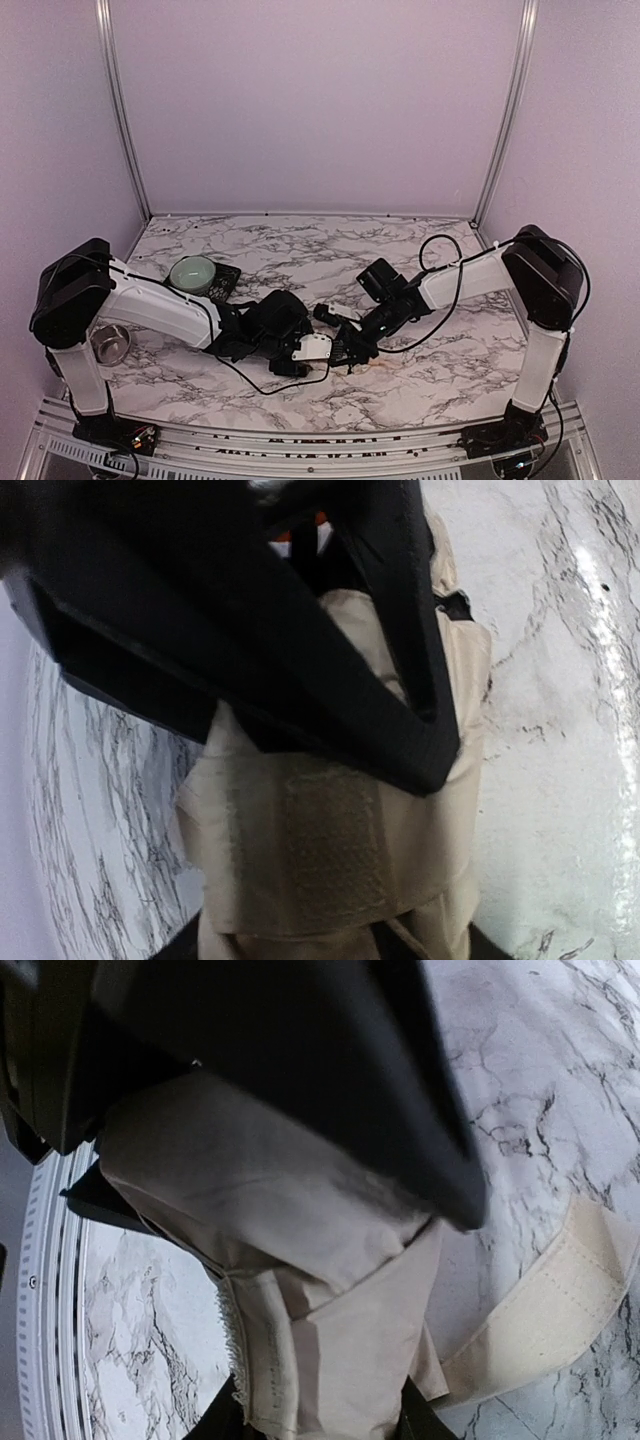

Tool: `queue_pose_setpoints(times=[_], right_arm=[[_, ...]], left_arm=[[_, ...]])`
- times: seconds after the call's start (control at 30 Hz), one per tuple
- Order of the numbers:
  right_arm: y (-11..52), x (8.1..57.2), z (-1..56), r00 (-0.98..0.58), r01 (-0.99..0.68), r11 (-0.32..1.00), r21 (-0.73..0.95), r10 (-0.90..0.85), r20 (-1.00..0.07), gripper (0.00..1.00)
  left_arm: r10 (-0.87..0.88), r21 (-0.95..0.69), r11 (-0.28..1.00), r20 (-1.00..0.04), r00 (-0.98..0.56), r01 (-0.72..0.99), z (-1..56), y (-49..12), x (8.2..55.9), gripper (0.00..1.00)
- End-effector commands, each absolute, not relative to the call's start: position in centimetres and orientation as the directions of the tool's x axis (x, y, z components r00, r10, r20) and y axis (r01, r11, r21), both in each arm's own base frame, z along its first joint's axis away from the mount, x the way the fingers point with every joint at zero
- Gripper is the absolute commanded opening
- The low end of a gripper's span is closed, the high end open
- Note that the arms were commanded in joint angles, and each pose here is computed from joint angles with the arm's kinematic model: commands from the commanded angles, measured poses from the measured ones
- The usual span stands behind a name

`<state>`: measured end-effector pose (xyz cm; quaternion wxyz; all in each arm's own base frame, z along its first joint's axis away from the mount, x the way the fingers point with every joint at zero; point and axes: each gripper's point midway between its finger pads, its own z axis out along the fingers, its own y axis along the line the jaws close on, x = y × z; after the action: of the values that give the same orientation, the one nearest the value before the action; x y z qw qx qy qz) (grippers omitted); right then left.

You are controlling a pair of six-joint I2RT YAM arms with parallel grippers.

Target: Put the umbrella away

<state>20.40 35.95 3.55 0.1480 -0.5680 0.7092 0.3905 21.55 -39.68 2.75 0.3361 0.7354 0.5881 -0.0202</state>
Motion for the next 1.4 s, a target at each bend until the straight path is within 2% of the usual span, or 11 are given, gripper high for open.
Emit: queue_pose_setpoints(times=[0.0, 0.1, 0.2, 0.33, 0.5, 0.63, 0.7, 0.83, 1.03, 1.27, 1.37], right_arm=[[36.4, 21.1, 3.0, -0.372, -0.903, 0.106, 0.417, -0.679, -0.633, 0.13], [36.3, 21.2, 3.3, -0.389, -0.895, 0.110, 0.432, -0.668, -0.635, 0.13], [36.3, 21.2, 3.5, -0.385, -0.897, 0.107, 0.428, -0.663, -0.642, 0.13], [36.5, 21.3, 3.5, -0.388, -0.895, 0.102, 0.435, -0.659, -0.645, 0.13], [36.9, 21.6, 3.9, -0.395, -0.894, 0.102, 0.437, -0.641, -0.658, 0.13], [36.7, 21.9, 4.5, -0.389, -0.900, 0.105, 0.423, -0.634, -0.669, 0.17], [36.6, 22.1, 4.9, -0.384, -0.905, 0.113, 0.411, -0.632, -0.673, 0.24], [36.5, 22.3, 6.5, -0.361, -0.919, 0.108, 0.379, -0.616, -0.700, 0.56], [36.2, 22.9, 12.1, -0.269, -0.961, 0.106, 0.254, -0.557, -0.786, 0.85], [33.1, 25.0, 17.7, -0.172, -0.965, 0.256, 0.054, -0.466, -0.868, 0.99], [30.7, 25.8, 20.1, -0.139, -0.933, 0.360, -0.006, -0.375, -0.917, 1.00]], left_arm=[[0.874, 0.316, -0.101, -0.425, 0.236, 0.943, -1.0, -37.1, 18.5, 0.82], [0.768, 0.314, -0.028, -0.602, 0.221, 0.949, 2.1, -38.3, 18.7, 0.88], [0.785, 0.345, -0.010, -0.579, 0.221, 0.939, 1.2, -37.8, 19.6, 0.87], [0.806, 0.311, -0.064, -0.544, 0.233, 0.948, -0.6, -38.1, 19.1, 0.79], [0.850, 0.296, -0.096, -0.472, 0.233, 0.950, -2.5, -37.9, 19.3, 0.40], [0.914, 0.265, -0.131, -0.340, 0.220, 0.955, -4.7, -35.6, 19.1, 0.00], [0.919, 0.265, -0.145, -0.321, 0.229, 0.953, -4.5, -35.2, 19.1, 0.00], [0.926, 0.257, -0.140, -0.308, 0.219, 0.956, -4.6, -35.1, 19.3, 0.00], [0.913, 0.391, -0.035, -0.362, 0.189, 0.920, -2.4, -35.5, 21.6, 0.00], [0.867, 0.473, 0.146, -0.484, 0.118, 0.869, 2.4, -36.4, 24.2, 0.00], [0.843, 0.480, 0.209, -0.531, 0.092, 0.852, 5.4, -36.6, 25.3, 0.00]])
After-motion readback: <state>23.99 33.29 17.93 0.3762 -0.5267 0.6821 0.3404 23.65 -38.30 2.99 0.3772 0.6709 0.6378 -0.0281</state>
